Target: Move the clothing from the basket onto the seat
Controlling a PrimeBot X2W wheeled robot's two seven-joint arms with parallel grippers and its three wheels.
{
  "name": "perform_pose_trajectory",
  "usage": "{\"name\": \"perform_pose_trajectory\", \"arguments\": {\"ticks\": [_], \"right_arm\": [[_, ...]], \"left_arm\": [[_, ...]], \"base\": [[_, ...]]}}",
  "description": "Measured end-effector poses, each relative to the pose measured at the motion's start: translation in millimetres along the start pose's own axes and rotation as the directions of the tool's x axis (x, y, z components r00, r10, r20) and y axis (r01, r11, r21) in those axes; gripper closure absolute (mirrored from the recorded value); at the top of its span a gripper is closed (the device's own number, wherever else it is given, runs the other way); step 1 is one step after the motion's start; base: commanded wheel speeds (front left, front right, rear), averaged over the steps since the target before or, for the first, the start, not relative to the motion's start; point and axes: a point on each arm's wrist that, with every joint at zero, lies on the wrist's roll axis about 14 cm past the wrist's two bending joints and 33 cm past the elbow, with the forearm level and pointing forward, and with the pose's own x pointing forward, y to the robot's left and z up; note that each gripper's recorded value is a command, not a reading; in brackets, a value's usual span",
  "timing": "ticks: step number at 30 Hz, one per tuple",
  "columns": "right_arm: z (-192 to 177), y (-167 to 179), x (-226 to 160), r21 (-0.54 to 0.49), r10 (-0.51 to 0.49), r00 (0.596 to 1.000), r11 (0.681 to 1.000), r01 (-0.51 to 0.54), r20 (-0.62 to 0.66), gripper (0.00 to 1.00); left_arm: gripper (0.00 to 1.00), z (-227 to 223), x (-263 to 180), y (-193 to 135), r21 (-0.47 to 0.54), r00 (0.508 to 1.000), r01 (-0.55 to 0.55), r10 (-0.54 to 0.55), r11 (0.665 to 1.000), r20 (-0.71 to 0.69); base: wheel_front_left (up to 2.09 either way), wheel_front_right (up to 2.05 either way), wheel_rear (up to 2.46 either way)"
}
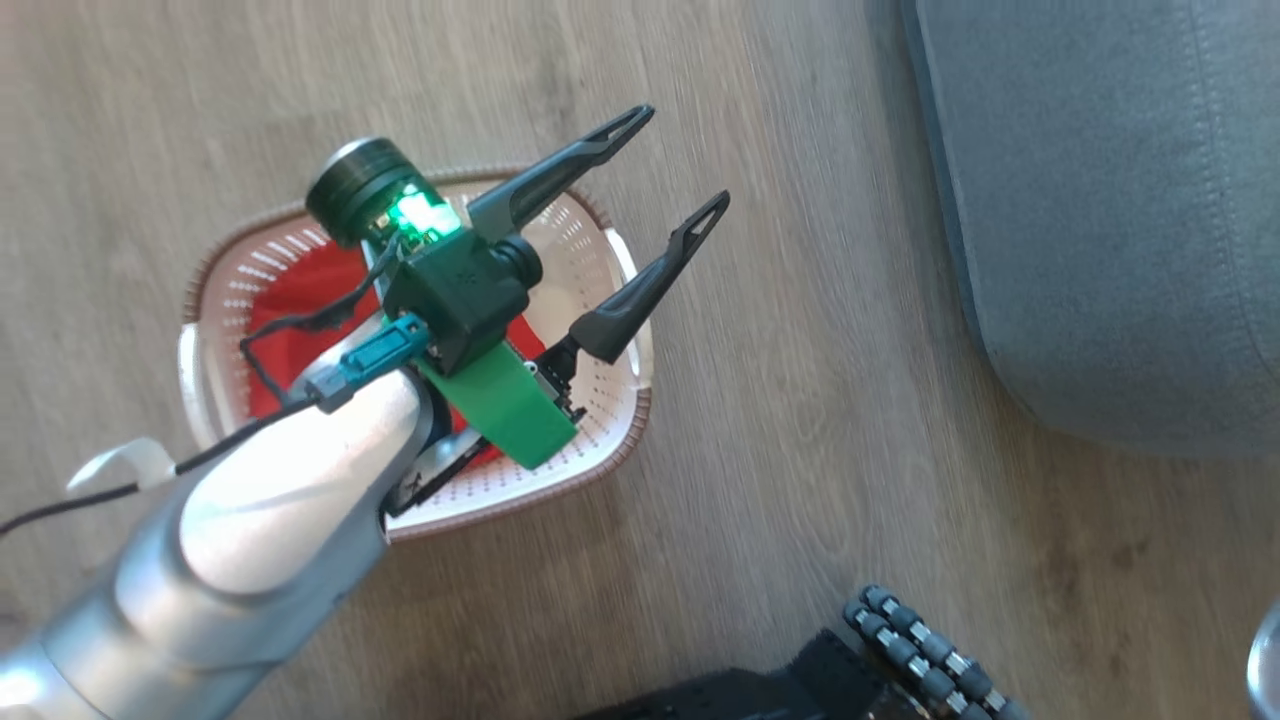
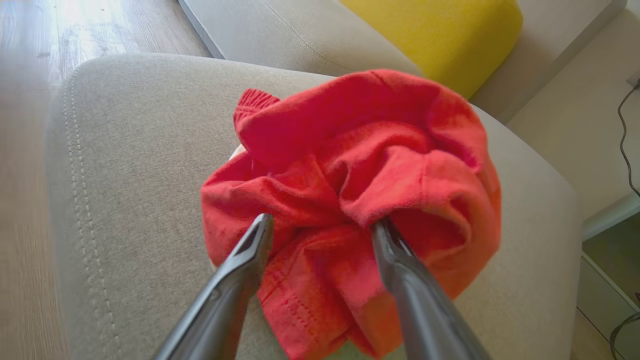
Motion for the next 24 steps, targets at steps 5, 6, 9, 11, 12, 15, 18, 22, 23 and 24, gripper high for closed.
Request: {"name": "perform_pose_trajectory", "arguments": {"ticks": [5, 6, 9, 11, 12, 15, 18, 22, 23, 24], "right_arm": [[-1.4, 19.5, -18.8, 0.021, 0.07, 0.998, 0.997, -0.07, 0.007, 0.0], [-0.5, 25.2, -22.1, 0.027, 0.088, 0.996, 0.996, -0.088, 0.012, 0.0], [8.5, 46.9, -30.1, 0.041, 0.154, 0.987, 0.987, -0.155, 0.041, 0.0], [18.8, 63.2, -35.2, 0.053, 0.201, 0.977, 0.977, -0.205, 0.072, 0.0], [24.4, 72.3, -38.4, 0.052, 0.228, 0.97, 0.971, -0.233, 0.088, 0.0], [44.7, 98.0, -49.4, 0.072, 0.298, 0.943, 0.948, -0.311, 0.15, 0.0], [71.3, 121.6, -61.7, 0.093, 0.358, 0.905, 0.917, -0.387, 0.231, 0.0], [102.4, 149.6, -83.4, 0.107, 0.429, 0.844, 0.869, -0.482, 0.321, 0.0], [108.3, 155.7, -89.7, 0.111, 0.444, 0.829, 0.856, -0.504, 0.339, 0.0], [112.2, 161.6, -95.9, 0.113, 0.46, 0.816, 0.844, -0.525, 0.351, 0.0]], "left_arm": [[0.0, 14.2, -9.5, -0.7, 0.02, 0.999, -0.054, 0.054, 0.998, -0.003], [0.0, 16.9, -11.6, -1.1, 0.022, 0.998, -0.066, 0.066, 0.998, -0.003], [0.0, 25.7, -19.4, 0.4, 0.029, 0.993, -0.114, 0.115, 0.993, 0.0], [0.0, 31.8, -26.0, 3.3, 0.035, 0.988, -0.153, 0.153, 0.988, 0.003], [0.0, 34.2, -29.7, 4.5, 0.04, 0.985, -0.172, 0.172, 0.984, 0.001], [0.0, 41.1, -44.1, 11.5, 0.044, 0.97, -0.245, 0.245, 0.969, 0.0], [0.0, 52.1, -62.1, 22.6, 0.047, 0.941, -0.337, 0.337, 0.94, 0.016], [0.0, 65.5, -93.3, 37.4, 0.061, 0.886, -0.464, 0.463, 0.884, 0.037], [0.0, 68.3, -102.6, 40.9, 0.065, 0.867, -0.498, 0.496, 0.865, 0.042], [0.0, 70.5, -111.9, 43.9, 0.069, 0.849, -0.528, 0.526, 0.847, 0.046]], "base": [[0.0, 0.0, 0.0], [0.0, 0.0, 0.0], [0.0, 0.0, 0.0], [0.0, 0.0, 0.0], [0.0, 0.0, 0.0], [0.0, 0.0, 0.0], [0.0, 0.0, 0.0], [0.0, 0.0, 0.0], [0.0, 0.0, 0.0], [0.0, 0.0, 0.0]]}}
